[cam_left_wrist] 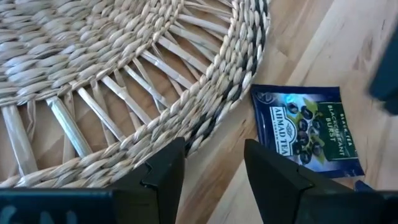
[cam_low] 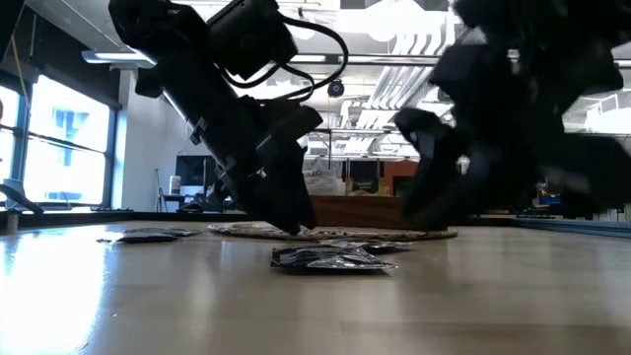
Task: Pick & Place Tea
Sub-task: Put the purple tea bag into the right section of the wooden organizer
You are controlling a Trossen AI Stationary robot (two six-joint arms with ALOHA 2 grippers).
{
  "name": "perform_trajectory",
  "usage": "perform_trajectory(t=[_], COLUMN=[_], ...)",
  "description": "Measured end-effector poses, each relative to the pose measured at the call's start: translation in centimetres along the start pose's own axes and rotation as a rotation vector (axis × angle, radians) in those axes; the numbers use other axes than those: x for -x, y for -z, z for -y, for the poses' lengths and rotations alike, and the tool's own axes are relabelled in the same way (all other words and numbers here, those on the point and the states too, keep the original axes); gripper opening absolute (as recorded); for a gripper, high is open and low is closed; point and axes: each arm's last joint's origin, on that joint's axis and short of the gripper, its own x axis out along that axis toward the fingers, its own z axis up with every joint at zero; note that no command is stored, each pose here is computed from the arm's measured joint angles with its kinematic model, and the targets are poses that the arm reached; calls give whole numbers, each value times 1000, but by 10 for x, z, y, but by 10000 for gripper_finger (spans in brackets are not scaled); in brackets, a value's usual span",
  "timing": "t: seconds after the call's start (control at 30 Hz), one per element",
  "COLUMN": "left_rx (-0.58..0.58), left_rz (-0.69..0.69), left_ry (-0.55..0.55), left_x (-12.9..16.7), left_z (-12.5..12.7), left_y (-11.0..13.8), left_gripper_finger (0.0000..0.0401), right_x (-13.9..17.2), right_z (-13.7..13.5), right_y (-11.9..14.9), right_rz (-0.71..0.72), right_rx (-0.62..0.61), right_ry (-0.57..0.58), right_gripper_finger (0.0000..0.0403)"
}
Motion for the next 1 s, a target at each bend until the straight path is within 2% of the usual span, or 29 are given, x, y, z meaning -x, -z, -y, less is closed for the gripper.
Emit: perform_trajectory(t=[0.1,0.3,0.5,0.73,1.0], left_rx=[-5,3,5,7,13], left_rz=[2,-7,-14,-29,-59], left_ry=[-13,4,22,64,121], left_x=[0,0,-7,-7,-7], left_z=[0,0,1,3,6], left_y=[1,1,4,4,5], left_gripper_finger=[166,166,166,166,166], right_x=[-11,-23,-24,-26,-28], right_z=[-3,-4,-4,-1,10], right_y=[7,8,9,2,0], right_rz=[-31,-5,-16,29,4], right_rx=[26,96,158,148,122], right_ry=[32,115,125,89,175], right_gripper_finger=[124,124,124,124,123])
